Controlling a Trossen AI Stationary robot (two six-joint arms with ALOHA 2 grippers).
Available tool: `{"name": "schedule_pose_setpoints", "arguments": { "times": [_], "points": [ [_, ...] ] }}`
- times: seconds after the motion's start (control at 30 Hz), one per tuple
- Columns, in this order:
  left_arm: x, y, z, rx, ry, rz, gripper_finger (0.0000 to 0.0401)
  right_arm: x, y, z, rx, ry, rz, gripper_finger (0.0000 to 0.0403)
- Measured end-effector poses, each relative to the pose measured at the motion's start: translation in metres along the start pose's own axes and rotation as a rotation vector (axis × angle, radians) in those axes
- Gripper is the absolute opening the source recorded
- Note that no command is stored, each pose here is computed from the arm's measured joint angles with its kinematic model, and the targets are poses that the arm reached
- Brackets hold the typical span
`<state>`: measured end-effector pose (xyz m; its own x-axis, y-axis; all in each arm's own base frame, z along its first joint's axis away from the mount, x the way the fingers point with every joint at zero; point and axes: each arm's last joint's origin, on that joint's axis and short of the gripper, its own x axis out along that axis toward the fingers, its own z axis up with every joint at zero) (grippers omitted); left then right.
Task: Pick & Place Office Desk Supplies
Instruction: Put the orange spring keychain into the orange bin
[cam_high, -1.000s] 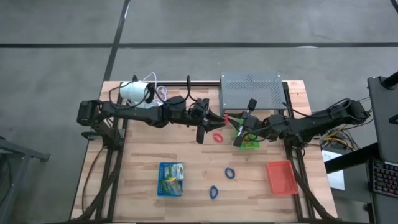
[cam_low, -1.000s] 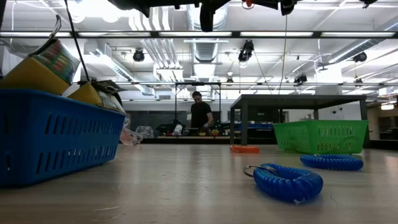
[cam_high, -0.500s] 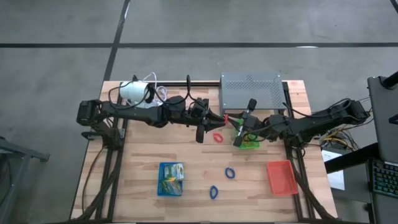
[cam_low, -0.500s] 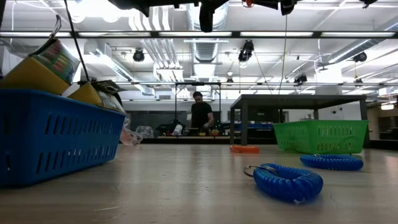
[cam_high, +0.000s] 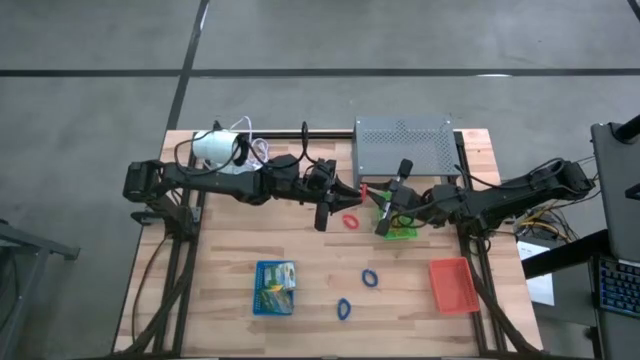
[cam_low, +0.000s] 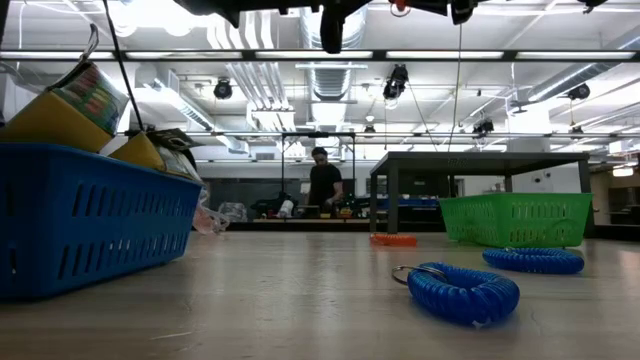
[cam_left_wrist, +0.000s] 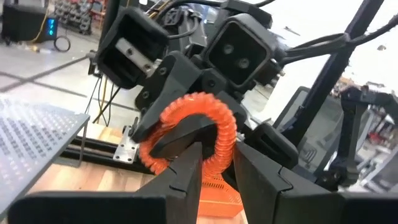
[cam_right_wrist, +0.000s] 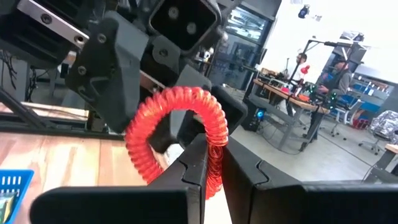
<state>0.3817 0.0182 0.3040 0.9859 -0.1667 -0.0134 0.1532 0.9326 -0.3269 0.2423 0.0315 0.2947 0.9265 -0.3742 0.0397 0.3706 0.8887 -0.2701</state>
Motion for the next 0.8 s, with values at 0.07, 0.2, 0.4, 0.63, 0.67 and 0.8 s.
{"name": "schedule_pose_setpoints", "arguments": {
  "times": [0.07, 0.2, 0.4, 0.63, 0.67, 0.8],
  "points": [
    [0.0, 0.0, 0.0, 0.045, 0.001, -0.004, 0.0099, 0.0, 0.0, -0.001, -0.006, 0.009, 0.003, 0.0029],
    [0.001, -0.002, -0.003, 0.059, 0.028, -0.004, 0.0099, -0.001, 0.0, -0.001, -0.045, 0.01, 0.002, 0.0029],
    [0.0, -0.001, -0.014, 0.033, 0.134, 0.023, 0.0099, -0.005, -0.006, 0.004, -0.067, -0.001, -0.036, 0.0029],
    [-0.001, 0.001, -0.02, 0.019, 0.19, 0.041, 0.0099, -0.011, -0.012, 0.01, -0.053, -0.024, -0.047, 0.0029],
    [-0.001, 0.001, -0.021, 0.017, 0.201, 0.044, 0.0099, -0.012, -0.013, 0.012, -0.049, -0.028, -0.053, 0.0029],
    [-0.002, 0.002, -0.024, 0.009, 0.23, 0.054, 0.0099, -0.017, -0.018, 0.015, -0.031, -0.029, -0.071, 0.0029]
  ]
}}
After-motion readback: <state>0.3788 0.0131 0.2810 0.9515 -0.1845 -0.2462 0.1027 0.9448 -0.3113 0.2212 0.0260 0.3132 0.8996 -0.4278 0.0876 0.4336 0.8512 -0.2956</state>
